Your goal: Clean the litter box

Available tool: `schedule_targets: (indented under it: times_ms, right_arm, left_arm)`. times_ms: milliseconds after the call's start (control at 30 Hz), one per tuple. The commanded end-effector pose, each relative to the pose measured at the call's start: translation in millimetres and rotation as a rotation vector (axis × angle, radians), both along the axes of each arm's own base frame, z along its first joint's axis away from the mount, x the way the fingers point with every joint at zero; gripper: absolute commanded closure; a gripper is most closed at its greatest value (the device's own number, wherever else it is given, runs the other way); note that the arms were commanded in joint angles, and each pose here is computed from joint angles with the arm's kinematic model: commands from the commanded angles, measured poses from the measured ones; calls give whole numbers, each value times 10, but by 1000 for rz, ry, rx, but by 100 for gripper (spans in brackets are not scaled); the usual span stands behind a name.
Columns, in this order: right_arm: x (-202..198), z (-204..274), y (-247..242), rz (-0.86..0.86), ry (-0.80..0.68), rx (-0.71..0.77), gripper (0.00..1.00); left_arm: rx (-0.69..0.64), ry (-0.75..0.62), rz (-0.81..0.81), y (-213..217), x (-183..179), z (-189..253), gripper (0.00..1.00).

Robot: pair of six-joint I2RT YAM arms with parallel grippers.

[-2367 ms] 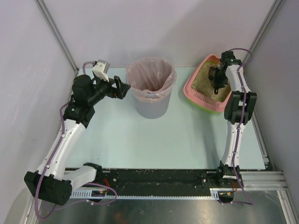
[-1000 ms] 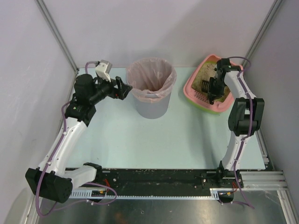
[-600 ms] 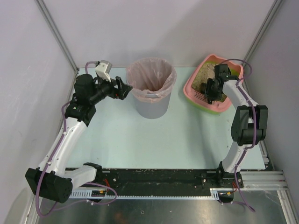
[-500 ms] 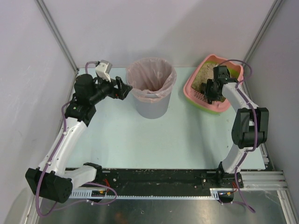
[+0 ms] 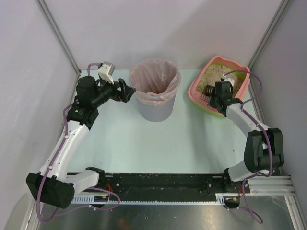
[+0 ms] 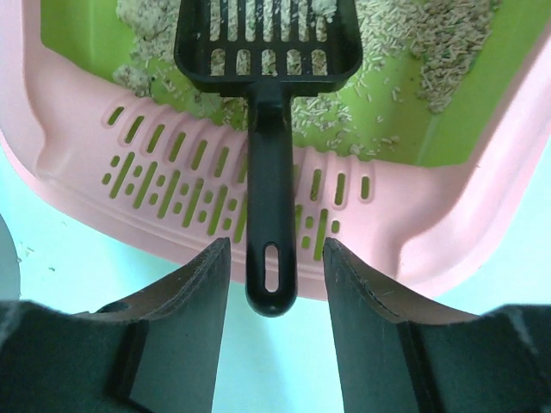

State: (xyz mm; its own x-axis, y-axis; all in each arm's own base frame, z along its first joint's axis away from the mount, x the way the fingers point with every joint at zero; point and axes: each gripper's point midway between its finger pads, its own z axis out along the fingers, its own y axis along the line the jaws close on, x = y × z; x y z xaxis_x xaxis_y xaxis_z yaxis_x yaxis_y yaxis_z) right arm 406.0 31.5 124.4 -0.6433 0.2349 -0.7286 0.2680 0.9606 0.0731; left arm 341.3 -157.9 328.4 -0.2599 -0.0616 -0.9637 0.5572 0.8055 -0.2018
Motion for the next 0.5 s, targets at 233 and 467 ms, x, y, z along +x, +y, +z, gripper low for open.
schedule_targets:
  times_ms: [233, 467]
  right_arm:
    - [142, 378, 13, -84, -376, -11, 48]
    - [194, 255, 22, -95, -415, -38, 50]
  left_arm:
    - [-19, -52, -35, -48, -75, 151, 12]
    - [-20, -48, -42, -76, -84, 135, 12]
